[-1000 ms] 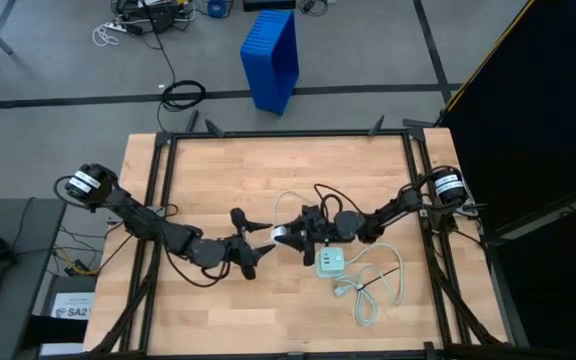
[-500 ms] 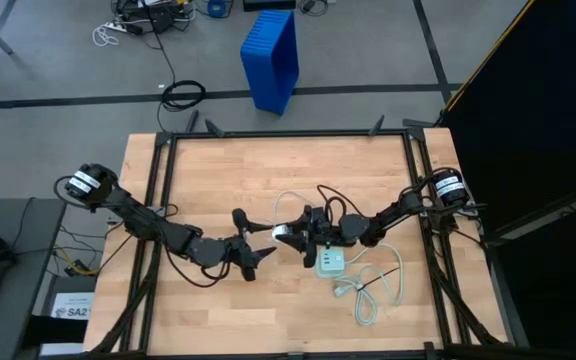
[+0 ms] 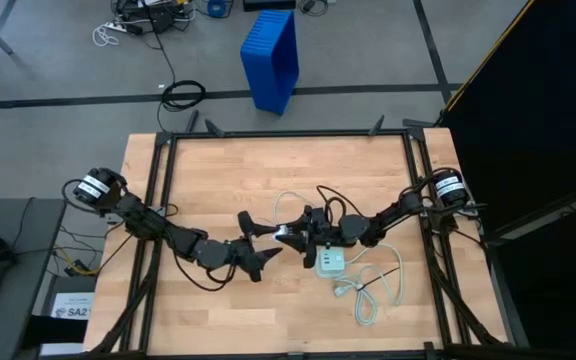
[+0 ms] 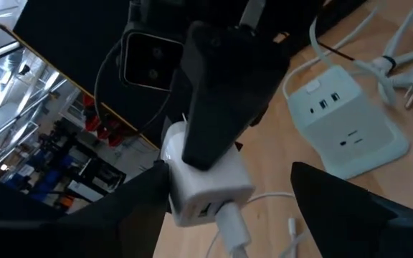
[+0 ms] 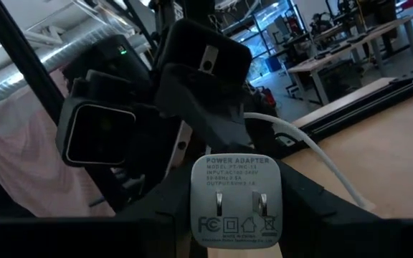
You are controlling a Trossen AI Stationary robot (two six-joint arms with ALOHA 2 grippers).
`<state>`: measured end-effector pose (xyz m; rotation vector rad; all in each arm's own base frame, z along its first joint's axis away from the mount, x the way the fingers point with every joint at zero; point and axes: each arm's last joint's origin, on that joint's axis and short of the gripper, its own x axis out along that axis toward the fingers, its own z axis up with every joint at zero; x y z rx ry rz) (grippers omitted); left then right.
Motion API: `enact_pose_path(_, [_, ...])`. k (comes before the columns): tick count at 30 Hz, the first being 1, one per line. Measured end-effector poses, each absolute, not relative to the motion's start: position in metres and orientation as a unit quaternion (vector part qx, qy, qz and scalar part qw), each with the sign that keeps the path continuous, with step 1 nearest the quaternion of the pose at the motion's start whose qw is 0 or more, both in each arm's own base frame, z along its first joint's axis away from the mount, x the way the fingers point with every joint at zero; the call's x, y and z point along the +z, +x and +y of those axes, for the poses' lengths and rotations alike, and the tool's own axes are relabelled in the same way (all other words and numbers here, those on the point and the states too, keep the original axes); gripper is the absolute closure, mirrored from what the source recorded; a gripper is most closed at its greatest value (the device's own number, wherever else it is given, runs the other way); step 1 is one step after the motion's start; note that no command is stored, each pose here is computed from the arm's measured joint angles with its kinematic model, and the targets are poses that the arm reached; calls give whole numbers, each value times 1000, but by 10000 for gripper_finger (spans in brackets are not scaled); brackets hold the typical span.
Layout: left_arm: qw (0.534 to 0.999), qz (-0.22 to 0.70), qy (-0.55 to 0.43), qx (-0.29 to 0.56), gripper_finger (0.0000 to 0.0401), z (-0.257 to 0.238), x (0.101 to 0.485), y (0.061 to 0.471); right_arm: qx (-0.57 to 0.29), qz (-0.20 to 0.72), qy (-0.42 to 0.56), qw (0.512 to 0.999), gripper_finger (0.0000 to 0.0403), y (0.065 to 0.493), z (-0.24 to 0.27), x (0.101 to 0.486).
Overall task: Insert USB
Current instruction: Insert the white charger adapter into the light blue outlet extension
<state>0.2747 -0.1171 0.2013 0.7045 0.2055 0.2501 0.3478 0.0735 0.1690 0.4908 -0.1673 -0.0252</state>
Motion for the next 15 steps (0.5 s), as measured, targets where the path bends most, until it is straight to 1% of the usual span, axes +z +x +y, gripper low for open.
enact_pose_path(2, [927, 97, 340, 125, 143, -118, 204, 276, -13, -83, 243, 966, 288, 348, 73, 169])
enact_pose_path(5, [926, 98, 341, 127, 172, -118, 204, 276, -13, -82, 242, 967, 288, 348, 73, 169])
enact_pose_path(13, [922, 111, 343, 138, 283, -117, 203, 274, -18, -76, 238, 968, 287, 348, 74, 167])
enact_pose_path(15, [923, 112, 338, 145, 303, -117, 203, 274, -19, -75, 238, 968, 287, 348, 74, 167])
